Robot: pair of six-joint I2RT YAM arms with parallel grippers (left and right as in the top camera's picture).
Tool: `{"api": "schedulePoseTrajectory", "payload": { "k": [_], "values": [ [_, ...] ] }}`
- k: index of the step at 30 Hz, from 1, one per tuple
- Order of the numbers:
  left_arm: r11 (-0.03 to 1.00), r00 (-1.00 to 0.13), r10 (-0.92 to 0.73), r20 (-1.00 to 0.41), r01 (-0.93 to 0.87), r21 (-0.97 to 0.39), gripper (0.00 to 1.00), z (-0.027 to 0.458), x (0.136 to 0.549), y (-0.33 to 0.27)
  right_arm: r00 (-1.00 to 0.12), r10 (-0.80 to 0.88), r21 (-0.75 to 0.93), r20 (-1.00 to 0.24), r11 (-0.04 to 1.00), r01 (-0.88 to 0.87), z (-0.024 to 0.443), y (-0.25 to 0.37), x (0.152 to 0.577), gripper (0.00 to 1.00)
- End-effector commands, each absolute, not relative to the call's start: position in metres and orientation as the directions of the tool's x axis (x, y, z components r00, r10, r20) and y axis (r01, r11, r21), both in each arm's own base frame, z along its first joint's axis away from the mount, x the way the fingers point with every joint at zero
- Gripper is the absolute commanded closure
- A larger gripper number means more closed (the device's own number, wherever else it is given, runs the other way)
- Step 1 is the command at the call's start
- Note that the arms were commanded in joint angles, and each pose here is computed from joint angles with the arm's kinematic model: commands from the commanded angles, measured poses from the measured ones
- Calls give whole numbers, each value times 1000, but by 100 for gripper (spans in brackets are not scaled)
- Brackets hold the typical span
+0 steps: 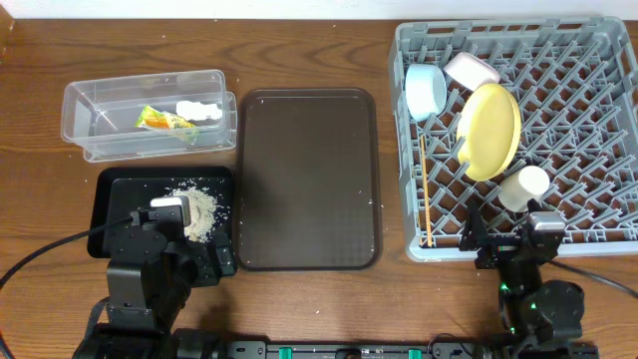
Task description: Sort waste into correct bins and load items into the dishwasher rack
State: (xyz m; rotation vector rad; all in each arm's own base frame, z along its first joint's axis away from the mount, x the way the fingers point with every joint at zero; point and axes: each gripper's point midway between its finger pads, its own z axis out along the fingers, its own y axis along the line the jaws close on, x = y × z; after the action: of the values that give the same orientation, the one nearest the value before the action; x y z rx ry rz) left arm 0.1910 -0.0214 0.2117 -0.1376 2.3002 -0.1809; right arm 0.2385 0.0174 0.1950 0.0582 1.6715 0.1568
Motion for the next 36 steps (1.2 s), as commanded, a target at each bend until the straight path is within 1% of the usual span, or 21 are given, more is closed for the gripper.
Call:
{"api": "schedulePoseTrajectory", "payload": {
  "k": [1, 6, 11, 14, 36],
  "values": [
    [985, -674, -147, -724, -33, -168, 3, 209, 190, -22, -73, 113, 116, -991, 992, -46, 184, 13, 240, 1],
    [985, -674, -147, -724, -33, -168, 3, 209, 190, -22, -17, 112, 113, -994, 993, -44, 171, 12, 247, 1],
    [985, -674, -147, -724, -33, -168, 3, 209, 190, -22, -79, 9, 16, -997, 995, -99, 156, 21, 245, 1],
    [985, -674, -147, -724, -33, -168, 3, 209, 190, -22, -72, -21, -13, -997, 994, -104, 157, 22, 245, 1],
    [985, -674, -146, -724, -33, -168, 3, 209, 190, -22, -69, -20, -13, -997, 995, -104, 158, 22, 245, 1]
  ]
}}
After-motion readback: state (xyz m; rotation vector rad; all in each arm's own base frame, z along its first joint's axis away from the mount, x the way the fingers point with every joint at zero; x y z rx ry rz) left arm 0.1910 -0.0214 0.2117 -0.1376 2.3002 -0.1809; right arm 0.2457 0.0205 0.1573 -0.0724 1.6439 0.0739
